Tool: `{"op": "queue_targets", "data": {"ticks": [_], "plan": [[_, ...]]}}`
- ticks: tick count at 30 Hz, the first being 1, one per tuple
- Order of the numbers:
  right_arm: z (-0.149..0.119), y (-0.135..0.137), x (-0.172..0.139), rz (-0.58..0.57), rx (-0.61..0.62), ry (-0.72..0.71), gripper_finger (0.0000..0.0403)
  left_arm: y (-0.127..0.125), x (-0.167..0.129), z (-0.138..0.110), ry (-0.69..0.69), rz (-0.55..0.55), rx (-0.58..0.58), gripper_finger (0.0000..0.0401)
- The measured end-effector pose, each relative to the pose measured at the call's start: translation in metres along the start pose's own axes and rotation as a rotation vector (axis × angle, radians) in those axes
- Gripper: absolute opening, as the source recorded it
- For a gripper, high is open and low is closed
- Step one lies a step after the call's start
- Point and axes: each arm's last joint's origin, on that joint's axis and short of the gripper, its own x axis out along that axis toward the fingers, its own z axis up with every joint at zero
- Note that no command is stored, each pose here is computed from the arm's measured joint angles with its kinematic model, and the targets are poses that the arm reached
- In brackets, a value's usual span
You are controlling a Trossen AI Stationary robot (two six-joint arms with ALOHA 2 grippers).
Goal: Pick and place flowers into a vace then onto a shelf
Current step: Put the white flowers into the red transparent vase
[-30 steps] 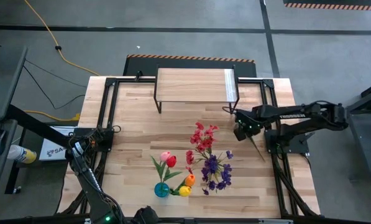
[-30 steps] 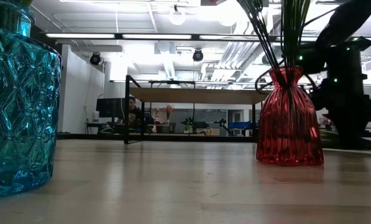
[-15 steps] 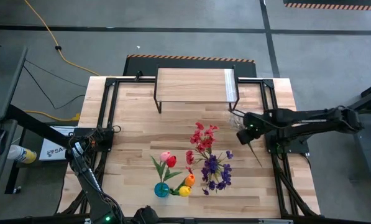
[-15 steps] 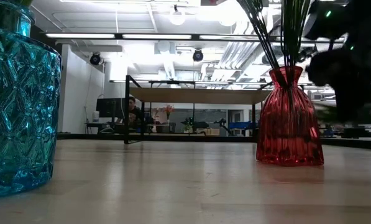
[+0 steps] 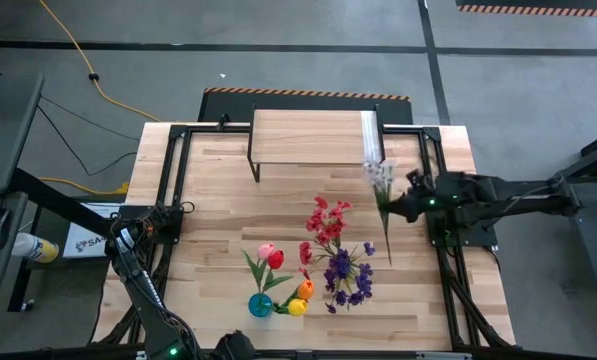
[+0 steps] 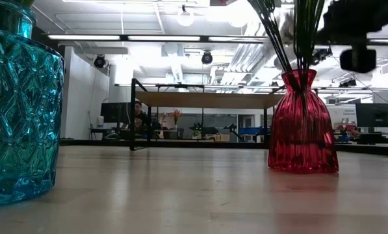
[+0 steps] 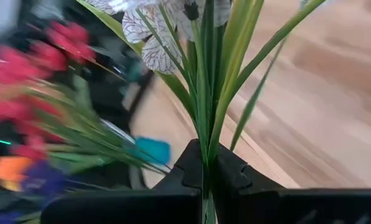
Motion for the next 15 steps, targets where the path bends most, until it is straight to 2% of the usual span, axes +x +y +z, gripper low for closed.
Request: {"op": "queue_targets", "data": {"ticks": [6,15], "plan": [[0.006,0.017,-0.011,0.153,-0.122,-0.181,0.0001,0.0,0.0,0.0,0.0,0.0,-0.012,0.0239],[0.012,0.049,-0.027,0.404,-0.443,-0.427,0.0,-0.001,0.0,0.0,0.002,-0.007,-0.037,0.0239]]}}
